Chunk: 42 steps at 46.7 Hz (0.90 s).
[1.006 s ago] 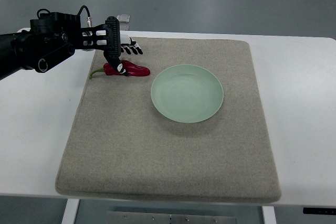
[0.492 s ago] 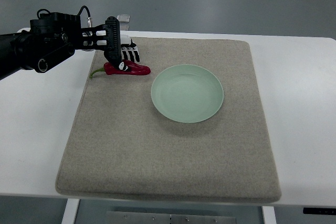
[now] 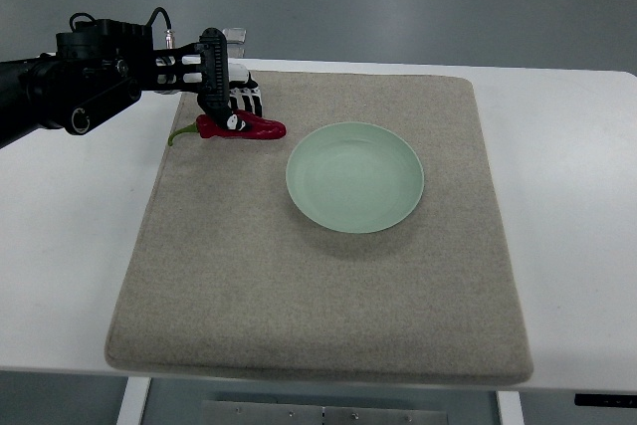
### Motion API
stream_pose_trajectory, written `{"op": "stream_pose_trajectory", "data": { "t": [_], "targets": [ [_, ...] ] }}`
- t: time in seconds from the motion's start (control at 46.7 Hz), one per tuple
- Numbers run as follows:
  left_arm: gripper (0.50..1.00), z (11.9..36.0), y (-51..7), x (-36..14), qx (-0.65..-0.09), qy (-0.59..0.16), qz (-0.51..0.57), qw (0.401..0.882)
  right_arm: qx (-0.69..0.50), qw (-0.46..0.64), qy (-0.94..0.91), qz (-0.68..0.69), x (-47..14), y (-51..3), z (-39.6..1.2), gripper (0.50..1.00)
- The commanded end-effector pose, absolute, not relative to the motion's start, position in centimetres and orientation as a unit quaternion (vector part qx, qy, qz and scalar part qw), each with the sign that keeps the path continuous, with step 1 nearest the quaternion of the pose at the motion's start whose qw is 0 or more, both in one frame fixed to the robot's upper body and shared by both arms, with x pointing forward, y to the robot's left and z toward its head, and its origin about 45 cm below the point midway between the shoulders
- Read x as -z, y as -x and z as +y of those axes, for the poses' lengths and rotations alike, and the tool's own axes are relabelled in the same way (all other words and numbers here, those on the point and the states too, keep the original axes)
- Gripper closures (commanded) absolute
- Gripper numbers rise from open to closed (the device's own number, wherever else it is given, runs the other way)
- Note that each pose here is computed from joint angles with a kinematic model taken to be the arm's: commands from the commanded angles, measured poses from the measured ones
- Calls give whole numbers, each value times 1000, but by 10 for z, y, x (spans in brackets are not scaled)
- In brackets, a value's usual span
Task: Place red pepper on plate with left hand
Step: 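Lift the pepper with the left hand and carry it over the plate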
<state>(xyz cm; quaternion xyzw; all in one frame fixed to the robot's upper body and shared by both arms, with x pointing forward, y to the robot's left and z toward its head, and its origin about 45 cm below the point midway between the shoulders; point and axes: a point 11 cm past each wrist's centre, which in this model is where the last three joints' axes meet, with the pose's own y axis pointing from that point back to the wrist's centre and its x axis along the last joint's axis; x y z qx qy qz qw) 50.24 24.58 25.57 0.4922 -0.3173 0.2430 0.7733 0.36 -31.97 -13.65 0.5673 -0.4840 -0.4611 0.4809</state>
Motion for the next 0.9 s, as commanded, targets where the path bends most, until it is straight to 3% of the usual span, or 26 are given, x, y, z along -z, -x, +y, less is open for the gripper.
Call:
{"op": "stream_pose_trajectory", "data": {
  "t": [0.0,0.449,0.599,0.877],
  "targets": [
    [1000,245,-503,-257,-244,-491,-317,774,461,481,-567,-484,137,-4,-320,568],
    [1000,223,-517,-301,-267,-453,-349,776,461,481,-567,-484,137,-4,-320,568],
    [1000,206,-517,-309,-271,-426,-350,789,461,481,-567,-484,137,-4,-320,568],
    [1000,163,-498,-300,-227,-391,-362,815,461,481,-567,-484,137,-4,-320,568]
  ]
}}
